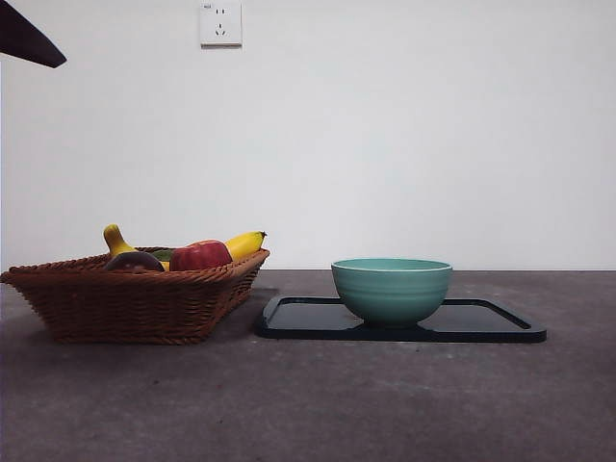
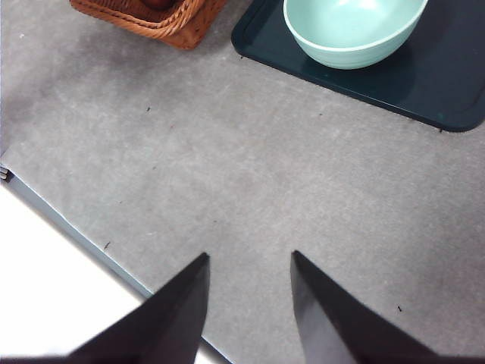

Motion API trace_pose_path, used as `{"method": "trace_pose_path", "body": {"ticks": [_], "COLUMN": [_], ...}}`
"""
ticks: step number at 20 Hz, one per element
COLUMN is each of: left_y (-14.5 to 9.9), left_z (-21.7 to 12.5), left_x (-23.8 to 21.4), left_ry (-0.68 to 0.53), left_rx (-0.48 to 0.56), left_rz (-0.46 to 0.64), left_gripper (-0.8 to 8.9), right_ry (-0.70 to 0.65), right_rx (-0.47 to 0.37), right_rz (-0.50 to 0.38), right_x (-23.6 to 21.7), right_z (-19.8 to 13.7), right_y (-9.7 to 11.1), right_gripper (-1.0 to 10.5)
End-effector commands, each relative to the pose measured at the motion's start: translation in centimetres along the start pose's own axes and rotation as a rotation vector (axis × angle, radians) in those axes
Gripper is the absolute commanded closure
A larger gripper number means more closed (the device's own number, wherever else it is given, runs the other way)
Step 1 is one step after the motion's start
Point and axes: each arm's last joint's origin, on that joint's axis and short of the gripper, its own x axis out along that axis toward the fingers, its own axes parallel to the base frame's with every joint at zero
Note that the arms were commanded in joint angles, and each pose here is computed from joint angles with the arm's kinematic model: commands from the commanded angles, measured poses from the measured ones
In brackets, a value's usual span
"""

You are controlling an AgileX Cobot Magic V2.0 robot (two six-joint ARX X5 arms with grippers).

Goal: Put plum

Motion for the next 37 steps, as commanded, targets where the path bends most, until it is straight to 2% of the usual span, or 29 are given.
{"method": "trace_pose_path", "body": {"ticks": [1,6,11,14,18,24,28,32,37], "left_y": [-0.2,-0.2,-0.2,-0.2,-0.2,-0.2,-0.2,-0.2,-0.2], "left_z": [0.4,0.4,0.4,0.4,0.4,0.4,0.4,0.4,0.3], "left_x": [-0.1,-0.1,-0.1,-0.1,-0.1,-0.1,-0.1,-0.1,-0.1], "left_ry": [-0.011,-0.011,-0.011,-0.011,-0.011,-0.011,-0.011,-0.011,-0.004], "left_rx": [0.040,0.040,0.040,0.040,0.040,0.039,0.040,0.039,0.035], "left_rz": [-0.009,-0.009,-0.009,-0.009,-0.009,-0.009,-0.009,-0.009,-0.009], "left_gripper": [4.08,4.08,4.08,4.08,4.08,4.08,4.08,4.08,4.08], "right_ry": [-0.006,-0.005,-0.030,-0.113,-0.119,-0.056,-0.003,0.028,0.103], "right_rx": [0.005,0.018,0.126,0.168,0.183,0.171,0.173,0.183,0.208], "right_rz": [0.004,0.004,0.005,-0.005,-0.091,-0.187,-0.210,-0.212,-0.220], "right_x": [0.0,0.1,0.2,0.6,1.7,5.1,8.6,12.7,17.4], "right_z": [0.2,0.2,0.6,2.3,6.2,12.9,15.6,16.5,15.8], "right_y": [0.1,0.1,0.1,0.0,-0.8,-3.3,-5.4,-7.2,-9.4], "right_gripper": [7.7,7.7,7.7,7.3,6.8,6.8,6.8,6.8,6.8]}}
